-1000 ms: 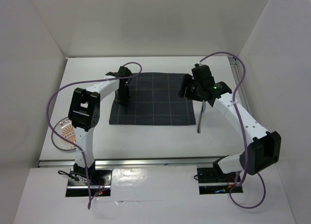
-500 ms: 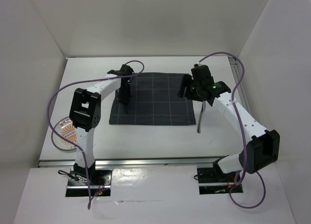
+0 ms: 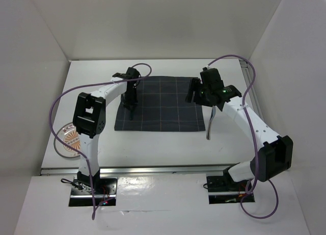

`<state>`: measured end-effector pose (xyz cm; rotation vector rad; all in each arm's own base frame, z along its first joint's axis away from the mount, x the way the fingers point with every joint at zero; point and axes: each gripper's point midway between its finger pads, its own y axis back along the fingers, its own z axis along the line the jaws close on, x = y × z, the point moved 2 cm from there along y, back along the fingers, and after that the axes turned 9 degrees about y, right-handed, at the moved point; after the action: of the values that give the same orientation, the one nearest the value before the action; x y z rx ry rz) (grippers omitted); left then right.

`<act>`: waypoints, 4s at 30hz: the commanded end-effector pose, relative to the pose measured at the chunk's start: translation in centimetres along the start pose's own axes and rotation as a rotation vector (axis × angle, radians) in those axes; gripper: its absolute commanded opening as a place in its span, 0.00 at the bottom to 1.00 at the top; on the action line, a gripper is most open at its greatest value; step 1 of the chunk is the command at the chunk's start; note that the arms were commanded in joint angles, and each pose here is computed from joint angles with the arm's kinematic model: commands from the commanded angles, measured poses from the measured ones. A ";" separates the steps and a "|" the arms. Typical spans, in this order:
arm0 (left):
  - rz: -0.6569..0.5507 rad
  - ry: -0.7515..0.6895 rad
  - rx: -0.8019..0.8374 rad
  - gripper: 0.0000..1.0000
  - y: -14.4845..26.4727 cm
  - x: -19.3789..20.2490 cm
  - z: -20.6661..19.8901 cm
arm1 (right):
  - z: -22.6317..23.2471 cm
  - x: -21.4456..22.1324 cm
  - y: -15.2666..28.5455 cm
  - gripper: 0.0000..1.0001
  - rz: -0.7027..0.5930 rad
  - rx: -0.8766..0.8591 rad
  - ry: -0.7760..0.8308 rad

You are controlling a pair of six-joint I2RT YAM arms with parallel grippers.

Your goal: Set the dinner table for one person

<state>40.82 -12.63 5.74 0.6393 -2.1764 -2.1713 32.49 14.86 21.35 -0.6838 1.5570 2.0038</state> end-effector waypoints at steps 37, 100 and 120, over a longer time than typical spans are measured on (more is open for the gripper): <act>-0.531 0.318 0.477 0.70 35.2 1.5 7.9 | 41.6 15.1 -6.9 0.88 0.204 -1.029 0.371; -0.579 0.275 0.671 0.71 39.7 1.0 5.7 | 40.8 9.0 -7.2 0.00 0.198 -1.070 0.091; -0.594 0.256 0.739 0.71 40.2 0.1 4.5 | 14.7 -2.9 -7.8 0.00 0.080 -0.550 -0.176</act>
<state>27.53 -9.38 43.03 1.6254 -2.7934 -1.2691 38.64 33.89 18.24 -0.6122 0.9767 2.5576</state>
